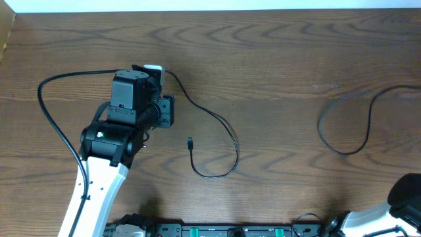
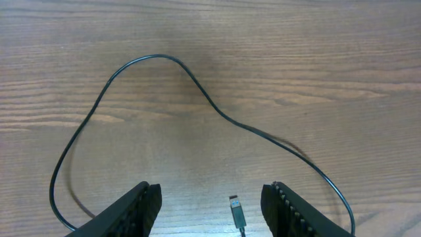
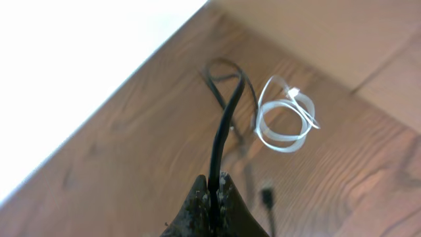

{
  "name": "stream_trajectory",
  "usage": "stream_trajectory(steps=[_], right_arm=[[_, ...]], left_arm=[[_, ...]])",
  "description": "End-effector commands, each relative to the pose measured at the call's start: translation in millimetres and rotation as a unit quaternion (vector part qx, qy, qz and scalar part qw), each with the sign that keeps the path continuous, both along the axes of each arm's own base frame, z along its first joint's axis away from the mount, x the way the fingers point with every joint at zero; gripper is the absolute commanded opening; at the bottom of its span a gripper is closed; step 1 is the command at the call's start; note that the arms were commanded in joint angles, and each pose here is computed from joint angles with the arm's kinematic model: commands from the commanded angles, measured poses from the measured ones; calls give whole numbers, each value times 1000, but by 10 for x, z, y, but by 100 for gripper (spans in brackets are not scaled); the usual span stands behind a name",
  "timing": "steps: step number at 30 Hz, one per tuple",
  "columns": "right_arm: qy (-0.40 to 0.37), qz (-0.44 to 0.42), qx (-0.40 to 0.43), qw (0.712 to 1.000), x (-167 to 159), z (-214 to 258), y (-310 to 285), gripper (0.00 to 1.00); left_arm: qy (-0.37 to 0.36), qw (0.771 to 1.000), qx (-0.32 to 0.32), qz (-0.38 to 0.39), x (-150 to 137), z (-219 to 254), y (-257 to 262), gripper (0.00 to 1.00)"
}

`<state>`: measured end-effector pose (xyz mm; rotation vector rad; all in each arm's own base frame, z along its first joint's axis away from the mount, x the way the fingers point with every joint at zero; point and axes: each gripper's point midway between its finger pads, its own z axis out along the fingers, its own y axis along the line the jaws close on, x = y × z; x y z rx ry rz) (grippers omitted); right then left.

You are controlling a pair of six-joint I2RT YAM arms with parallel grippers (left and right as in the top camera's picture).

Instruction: Untangle cables

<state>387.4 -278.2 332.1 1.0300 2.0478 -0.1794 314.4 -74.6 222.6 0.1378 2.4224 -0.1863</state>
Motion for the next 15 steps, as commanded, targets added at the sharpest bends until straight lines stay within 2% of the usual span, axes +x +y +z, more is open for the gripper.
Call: stream_trajectory(steps=[1, 5, 8, 9, 10, 11, 12, 15], right_arm=[[-45, -80, 16, 996, -222, 114, -368, 1], [-72, -118, 10, 990, -385, 196, -661, 1], [-82, -107, 25, 991, -365, 161, -705, 1], [-81, -100, 35, 991, -338, 105, -700, 12], [-77, -94, 45, 992, -308, 41, -691, 46], [-71, -90, 55, 992, -282, -38, -683, 66], [-60, -87, 68, 992, -245, -153, -664, 99], [-2, -81, 127, 989, -134, -670, -526, 99]], left_arm=[[-4, 1000, -3, -5, 6, 32, -12, 55], [-4, 1000, -3, -5, 6, 32, -12, 55], [-4, 1000, -3, -5, 7, 32, -13, 55], [-4, 1000, -3, -5, 7, 33, -13, 55], [-4, 1000, -3, -5, 8, 33, -13, 55], [-4, 1000, -3, -5, 9, 34, -13, 55], [-4, 1000, -3, -5, 7, 33, -13, 55], [-4, 1000, -3, -5, 6, 32, -13, 55]])
